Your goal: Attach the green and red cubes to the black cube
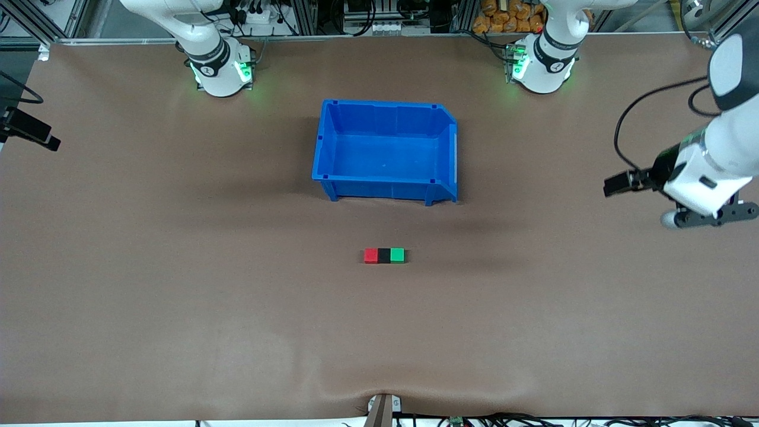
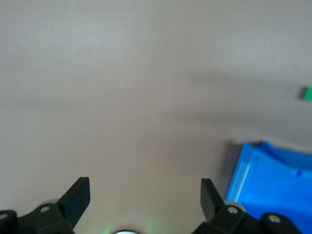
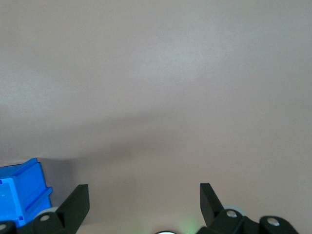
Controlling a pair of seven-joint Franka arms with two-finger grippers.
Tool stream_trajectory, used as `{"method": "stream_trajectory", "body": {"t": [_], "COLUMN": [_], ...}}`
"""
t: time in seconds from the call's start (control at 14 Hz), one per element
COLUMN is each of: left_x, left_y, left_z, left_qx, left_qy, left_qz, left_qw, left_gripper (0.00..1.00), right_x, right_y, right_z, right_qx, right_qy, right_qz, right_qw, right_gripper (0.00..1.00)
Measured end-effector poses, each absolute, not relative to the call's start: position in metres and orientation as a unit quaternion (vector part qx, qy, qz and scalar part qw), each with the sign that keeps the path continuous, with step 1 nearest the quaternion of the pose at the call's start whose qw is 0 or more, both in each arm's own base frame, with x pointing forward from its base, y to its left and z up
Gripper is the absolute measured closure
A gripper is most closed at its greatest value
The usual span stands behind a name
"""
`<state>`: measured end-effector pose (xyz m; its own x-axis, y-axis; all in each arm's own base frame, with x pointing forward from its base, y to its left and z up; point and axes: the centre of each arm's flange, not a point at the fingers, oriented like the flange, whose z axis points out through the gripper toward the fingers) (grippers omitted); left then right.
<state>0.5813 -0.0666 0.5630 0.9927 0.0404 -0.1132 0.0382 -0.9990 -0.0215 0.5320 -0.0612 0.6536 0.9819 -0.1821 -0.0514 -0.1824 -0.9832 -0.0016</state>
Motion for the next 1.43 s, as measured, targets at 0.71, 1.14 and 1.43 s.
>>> {"method": "stream_trajectory", "body": {"t": [0.71, 1.14, 1.43], "left_x": [0.533, 0.535, 0.538], "left_y": [-0.055, -0.038, -0.037], "left_z": [0.606, 0.607, 0.603], "left_qx": [-0.996, -0.996, -0.996], "left_qy": [0.059, 0.056, 0.056], "left_qz": [0.057, 0.065, 0.068], "left_qw": [0.015, 0.013, 0.013], "left_gripper": [0.0, 0.0, 0.0], "right_x": [0.532, 0.532, 0.532], "right_y": [-0.062, -0.062, -0.062], "right_z": [0.653, 0.653, 0.653], "right_qx": [-0.995, -0.995, -0.995], "right_qy": [0.092, 0.093, 0.093], "right_qz": [0.026, 0.026, 0.026], "right_qw": [0.003, 0.003, 0.003], "right_gripper": [0.0, 0.0, 0.0]}}
